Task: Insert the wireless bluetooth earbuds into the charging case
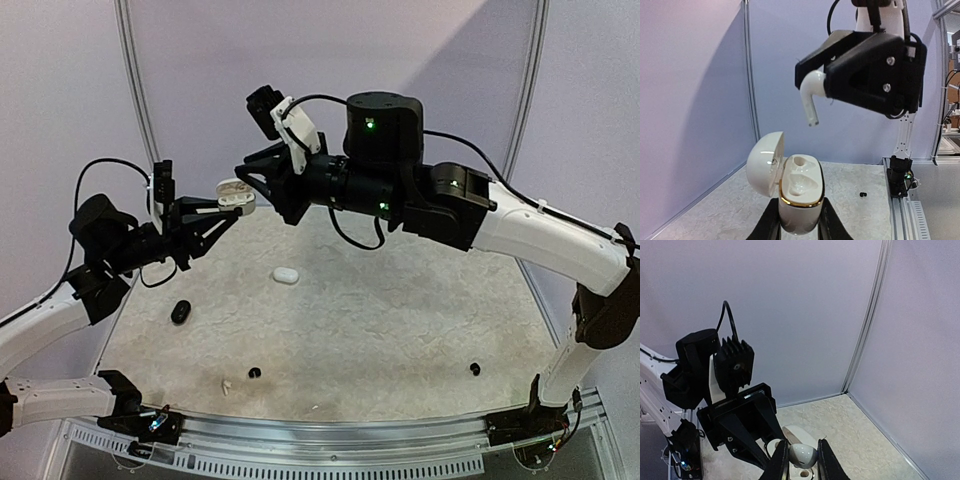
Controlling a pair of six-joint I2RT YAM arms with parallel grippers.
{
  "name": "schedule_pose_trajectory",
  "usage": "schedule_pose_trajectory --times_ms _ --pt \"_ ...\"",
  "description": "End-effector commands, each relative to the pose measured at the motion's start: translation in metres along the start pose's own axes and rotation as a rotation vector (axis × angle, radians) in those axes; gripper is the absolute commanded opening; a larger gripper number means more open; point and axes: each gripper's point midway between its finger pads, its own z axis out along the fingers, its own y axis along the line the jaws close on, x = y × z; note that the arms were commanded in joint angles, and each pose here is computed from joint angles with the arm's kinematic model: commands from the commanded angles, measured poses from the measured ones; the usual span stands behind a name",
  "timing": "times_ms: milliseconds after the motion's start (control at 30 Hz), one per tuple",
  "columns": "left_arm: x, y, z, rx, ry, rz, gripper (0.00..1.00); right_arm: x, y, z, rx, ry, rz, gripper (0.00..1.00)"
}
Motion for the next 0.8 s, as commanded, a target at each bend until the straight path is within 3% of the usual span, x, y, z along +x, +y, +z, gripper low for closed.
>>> schedule_pose_trajectory --times_ms 0,767 --pt "-0.006 0.001 0.003 0.006 0.002 -0.027 0.0 0.016 0.009 0.009 -0.032 0.017 -0.09 0.0" --pt "-0.004 0.001 0.004 0.016 0.009 -0.025 0.0 0.055 -0.01 0.011 0.08 0.152 -0.189 0.0"
